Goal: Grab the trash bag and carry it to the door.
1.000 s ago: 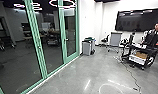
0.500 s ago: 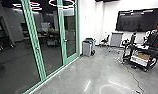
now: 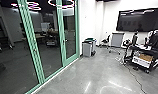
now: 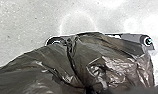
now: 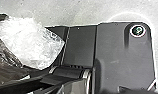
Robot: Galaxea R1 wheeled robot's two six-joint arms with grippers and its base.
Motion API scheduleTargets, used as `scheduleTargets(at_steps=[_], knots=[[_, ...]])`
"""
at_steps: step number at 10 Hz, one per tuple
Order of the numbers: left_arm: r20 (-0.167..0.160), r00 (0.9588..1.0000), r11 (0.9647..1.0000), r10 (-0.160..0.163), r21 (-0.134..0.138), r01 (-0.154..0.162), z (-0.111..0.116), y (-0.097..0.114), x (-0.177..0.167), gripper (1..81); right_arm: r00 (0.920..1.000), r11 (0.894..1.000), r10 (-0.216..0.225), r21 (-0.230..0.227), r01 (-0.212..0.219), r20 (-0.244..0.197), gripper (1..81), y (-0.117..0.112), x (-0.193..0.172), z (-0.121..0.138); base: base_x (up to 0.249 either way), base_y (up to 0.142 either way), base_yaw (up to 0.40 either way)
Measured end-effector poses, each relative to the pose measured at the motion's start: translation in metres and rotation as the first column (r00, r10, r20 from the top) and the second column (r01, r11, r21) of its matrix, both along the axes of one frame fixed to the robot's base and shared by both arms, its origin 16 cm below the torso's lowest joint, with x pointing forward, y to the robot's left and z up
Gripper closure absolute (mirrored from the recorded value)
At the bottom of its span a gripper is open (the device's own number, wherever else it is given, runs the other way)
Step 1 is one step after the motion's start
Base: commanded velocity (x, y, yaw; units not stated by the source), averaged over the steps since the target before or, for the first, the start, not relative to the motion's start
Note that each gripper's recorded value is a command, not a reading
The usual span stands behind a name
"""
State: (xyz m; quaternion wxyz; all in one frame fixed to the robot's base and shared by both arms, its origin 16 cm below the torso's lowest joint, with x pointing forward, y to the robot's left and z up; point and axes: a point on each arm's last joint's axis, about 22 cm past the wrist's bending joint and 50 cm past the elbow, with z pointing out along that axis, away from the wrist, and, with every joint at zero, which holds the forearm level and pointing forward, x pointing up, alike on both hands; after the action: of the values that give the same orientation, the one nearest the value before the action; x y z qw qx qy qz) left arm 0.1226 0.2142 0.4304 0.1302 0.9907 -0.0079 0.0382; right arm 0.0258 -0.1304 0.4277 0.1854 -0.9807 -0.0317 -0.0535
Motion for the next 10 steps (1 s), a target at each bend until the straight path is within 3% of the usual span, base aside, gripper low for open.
scheduleTargets(at_steps=[10], knots=[[-0.003, 1.0000, 1.0000, 0.000, 0.000, 0.000, -0.0004, 0.0001, -0.0018, 81.1, 1.0000, 1.000, 0.000, 0.000, 0.000, 0.000, 1.0, 0.0003, 0.0005, 0.0001, 0.169, 0.000, 0.000]])
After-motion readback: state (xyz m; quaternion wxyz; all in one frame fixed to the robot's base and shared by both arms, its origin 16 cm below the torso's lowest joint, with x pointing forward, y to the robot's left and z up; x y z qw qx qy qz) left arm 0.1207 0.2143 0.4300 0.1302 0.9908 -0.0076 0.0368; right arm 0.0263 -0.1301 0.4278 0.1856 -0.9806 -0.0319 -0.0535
